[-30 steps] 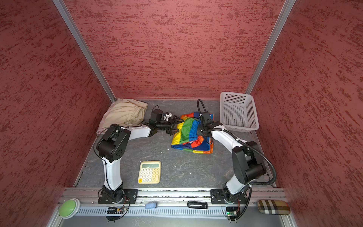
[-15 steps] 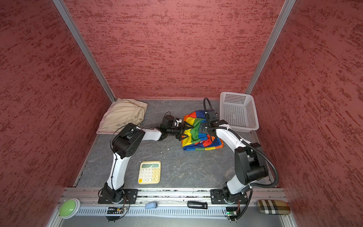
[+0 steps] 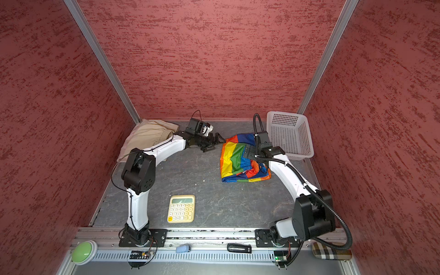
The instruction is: Fold and stack the shorts
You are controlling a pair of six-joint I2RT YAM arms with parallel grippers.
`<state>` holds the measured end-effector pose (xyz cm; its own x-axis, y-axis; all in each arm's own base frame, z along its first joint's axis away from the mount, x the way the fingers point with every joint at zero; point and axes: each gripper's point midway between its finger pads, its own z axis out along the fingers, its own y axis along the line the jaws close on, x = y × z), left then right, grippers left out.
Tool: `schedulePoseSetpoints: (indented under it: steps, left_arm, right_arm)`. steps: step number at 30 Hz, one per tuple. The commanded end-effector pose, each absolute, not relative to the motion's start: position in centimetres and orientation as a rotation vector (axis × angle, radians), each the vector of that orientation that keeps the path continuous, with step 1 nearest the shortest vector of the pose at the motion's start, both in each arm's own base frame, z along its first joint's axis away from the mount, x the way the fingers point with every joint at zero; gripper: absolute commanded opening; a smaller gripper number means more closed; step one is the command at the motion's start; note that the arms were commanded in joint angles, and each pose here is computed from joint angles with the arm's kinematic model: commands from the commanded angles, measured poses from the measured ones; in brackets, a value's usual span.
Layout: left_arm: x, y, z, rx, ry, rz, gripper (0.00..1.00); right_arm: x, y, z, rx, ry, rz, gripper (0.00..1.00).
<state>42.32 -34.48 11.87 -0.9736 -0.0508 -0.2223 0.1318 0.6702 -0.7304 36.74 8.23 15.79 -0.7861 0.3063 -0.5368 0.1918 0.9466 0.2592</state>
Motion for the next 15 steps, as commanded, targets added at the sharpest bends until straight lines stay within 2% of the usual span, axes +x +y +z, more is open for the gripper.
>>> schedulePoseSetpoints:
  steps: [1,4,8,10,13,14,15]
  left_arm:
    - [38.2,-34.4,5.2,0.189,2.918,-1.001,0.99]
    - [37.7,-35.4,3.4,0.239,2.973,-0.947,0.99]
    - [37.5,-36.2,1.5,0.257,3.025,-0.914,0.90]
    - [37.4,-35.9,0.5,0.266,3.068,-0.849,0.74]
    - [37.1,-35.5,-0.2,0.295,3.094,-0.778,0.32]
    - [37.1,-35.2,-0.3,0.302,3.099,-0.746,0.22]
    - [37.3,-34.9,-0.2,0.309,3.096,-0.721,0.17]
  right_arm:
    - [36.7,8.5,16.8,0.352,2.472,0.326,0.99]
    - [36.6,8.2,17.0,0.364,2.461,0.350,0.99]
    - [36.4,7.6,17.0,0.381,2.457,0.367,0.99]
    - [36.3,7.5,17.1,0.389,2.450,0.382,0.99]
    - [36.4,7.5,17.5,0.394,2.433,0.403,0.99]
    - [36.5,7.6,17.6,0.393,2.430,0.407,0.99]
    - [36.6,7.6,17.6,0.393,2.430,0.410,0.99]
